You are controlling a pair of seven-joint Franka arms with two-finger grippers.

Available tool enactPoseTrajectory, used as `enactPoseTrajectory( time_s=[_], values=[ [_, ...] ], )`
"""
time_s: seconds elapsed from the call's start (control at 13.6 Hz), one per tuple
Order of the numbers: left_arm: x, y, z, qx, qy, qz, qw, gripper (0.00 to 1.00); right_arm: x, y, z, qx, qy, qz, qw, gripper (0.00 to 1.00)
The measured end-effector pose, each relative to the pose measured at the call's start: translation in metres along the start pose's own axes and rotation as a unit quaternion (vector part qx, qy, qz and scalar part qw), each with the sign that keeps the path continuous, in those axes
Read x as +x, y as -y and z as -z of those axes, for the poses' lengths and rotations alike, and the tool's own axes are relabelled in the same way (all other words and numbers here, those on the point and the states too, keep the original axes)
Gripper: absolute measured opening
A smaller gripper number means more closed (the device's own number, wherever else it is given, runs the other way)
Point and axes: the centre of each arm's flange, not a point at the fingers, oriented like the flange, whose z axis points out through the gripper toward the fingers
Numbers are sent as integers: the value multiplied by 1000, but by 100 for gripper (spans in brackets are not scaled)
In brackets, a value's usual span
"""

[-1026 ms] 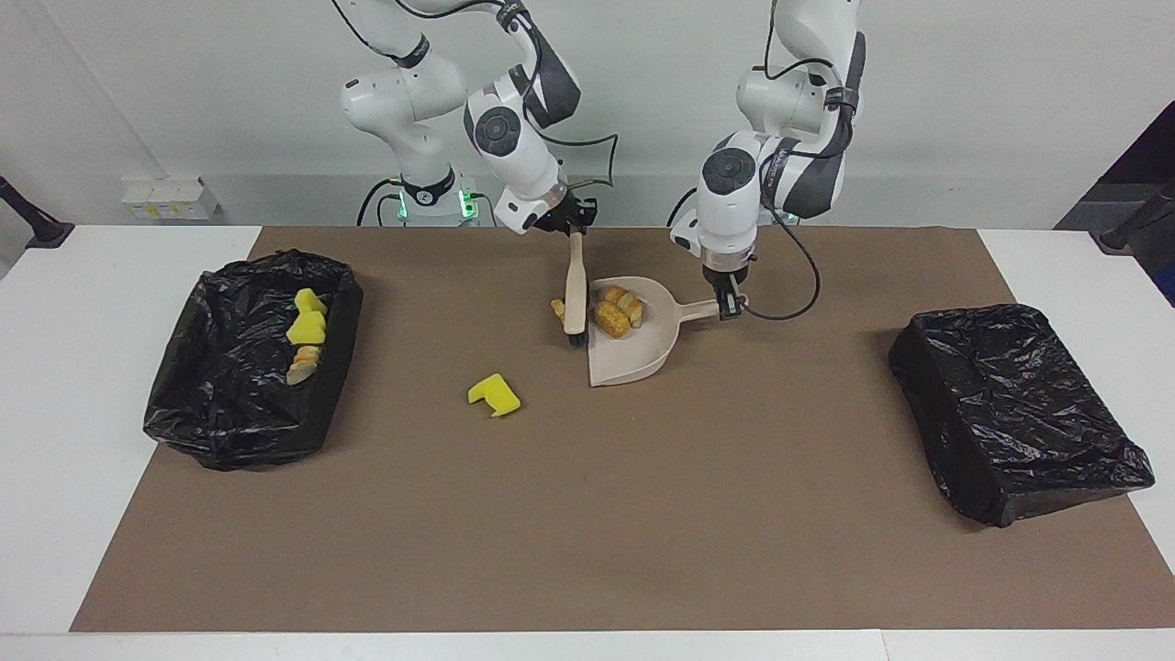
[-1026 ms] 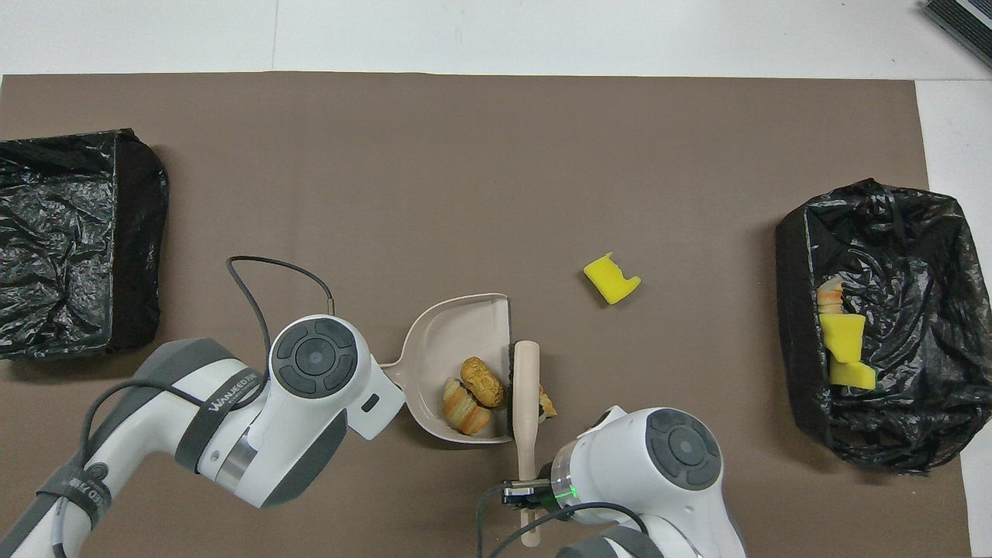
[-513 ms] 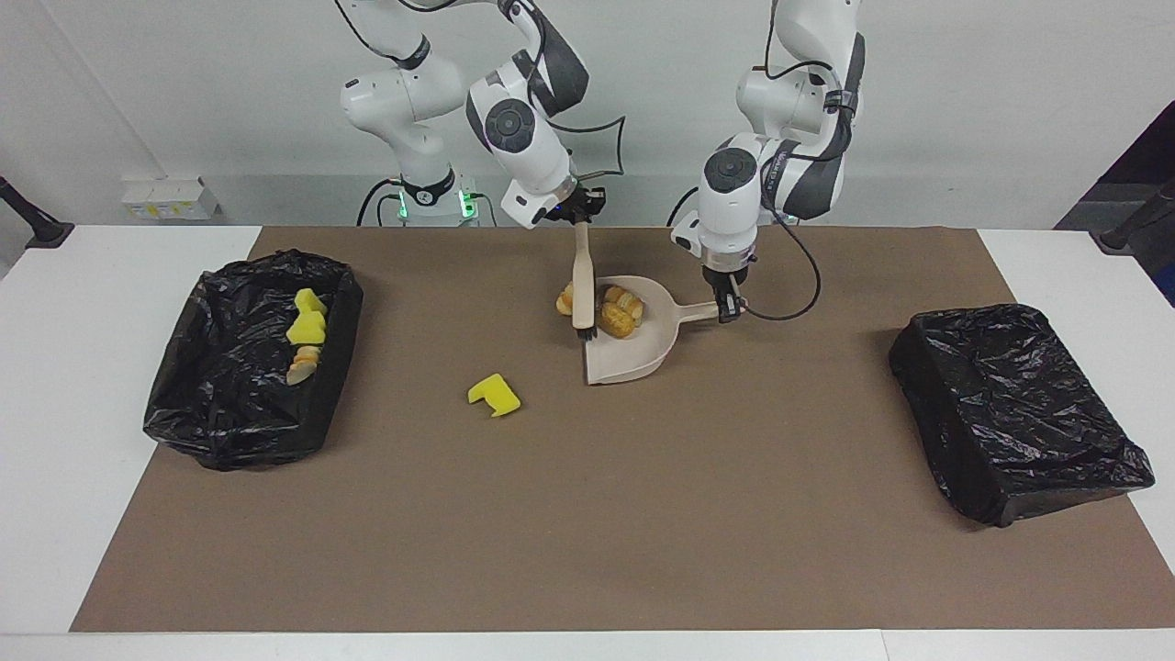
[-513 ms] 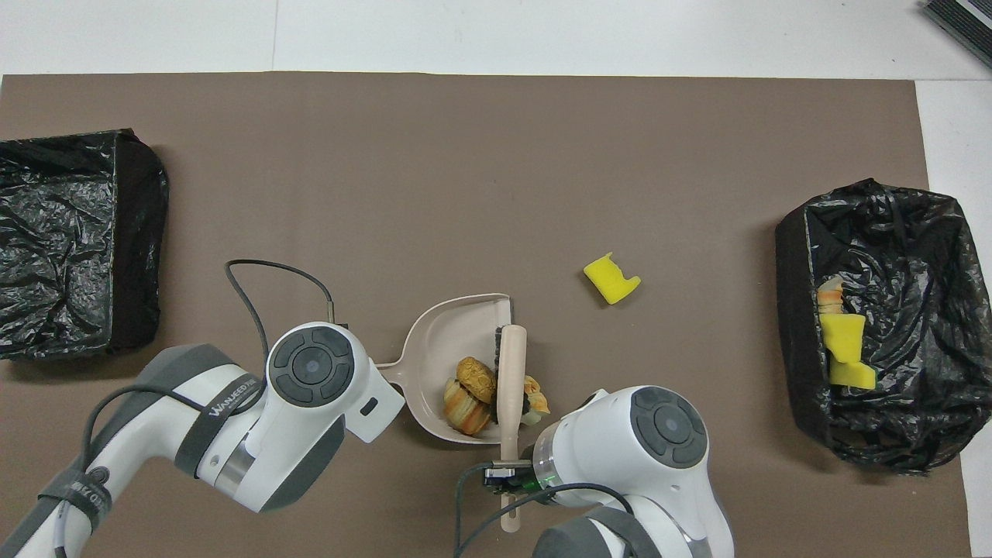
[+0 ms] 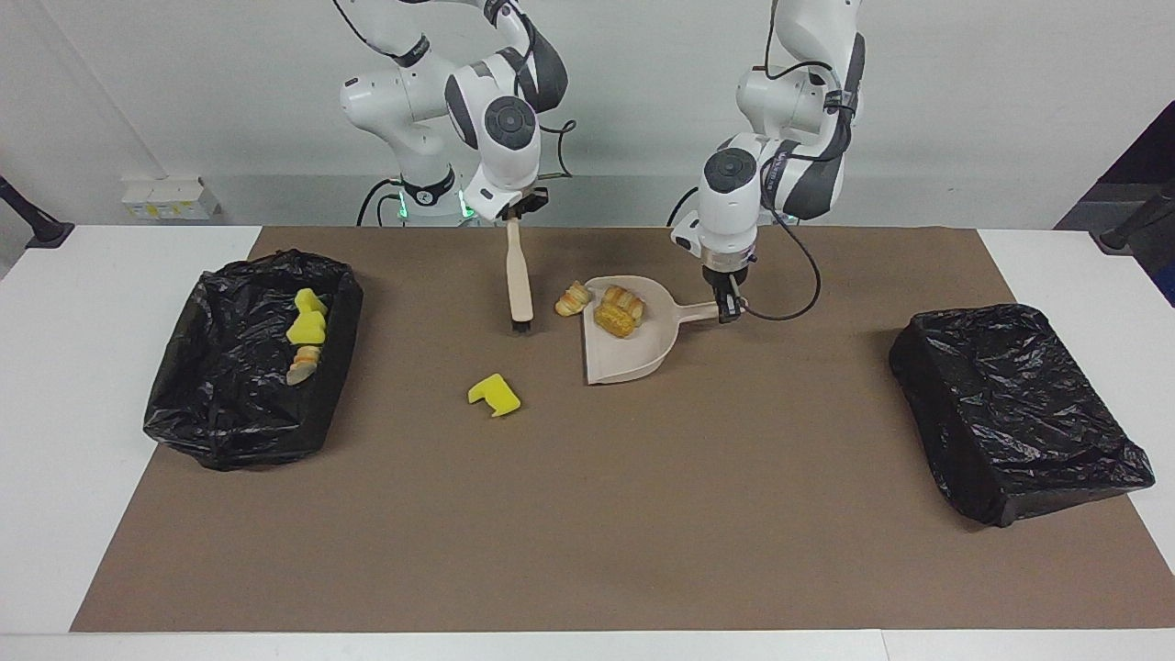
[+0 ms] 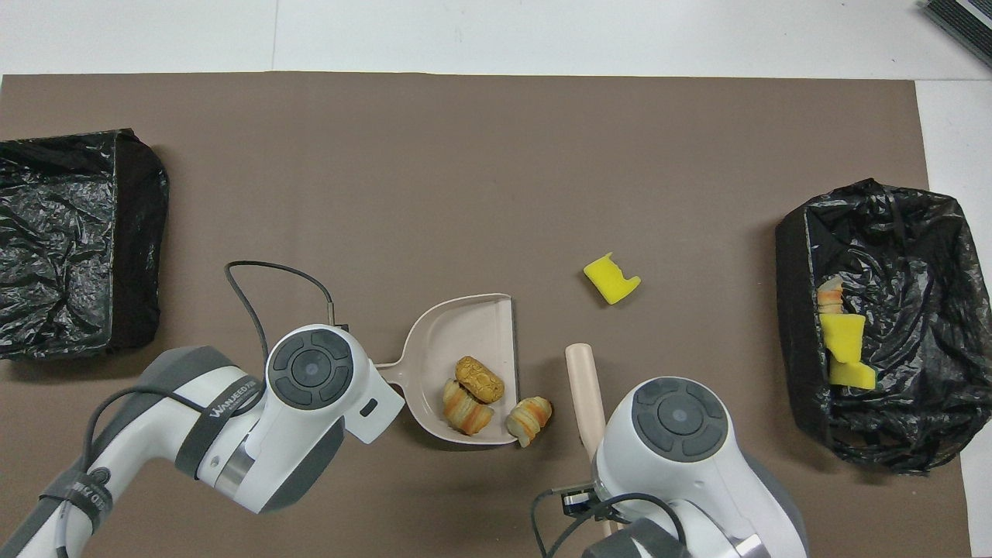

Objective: Sweep and dump trash in bin
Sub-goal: 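Sweep the remaining bread piece into the dustpan with the right gripper, then sweep the yellow sponge into the dustpan with the right gripper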

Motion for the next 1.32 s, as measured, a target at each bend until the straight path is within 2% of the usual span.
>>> enactPoseTrajectory(
  time_s=[0.15,0.37,0.51,0.66,0.73,0.88,1.03,1.17,1.32],
  values=[
    [2,-1,0,4,4,-5,1000,32,1,20,-9,55,-2,-7,998,26],
    [2,-1,1,5,5,-6,1000,32,5,54,-5,149,-25,-19,988,26],
    [3,-1,1,6,6,-7,1000,32,4,73,2,181,-40,-18,982,26],
    [3,-1,1,7,5,-7,1000,32,4,82,15,183,-48,-8,982,26],
    [3,-1,1,10,2,-7,1000,32,4,82,21,162,-58,7,985,26],
    [4,0,0,17,-3,-8,1000,32,6,75,37,85,-92,47,991,26],
    [2,2,0,19,-6,-4,1000,32,17,60,56,3,-123,102,987,26],
    [-4,6,-2,15,-12,20,1000,32,54,21,73,-69,-147,156,974,26],
    [-9,13,-2,10,-20,42,999,32,109,-48,91,-124,-145,199,961,26]
  ],
)
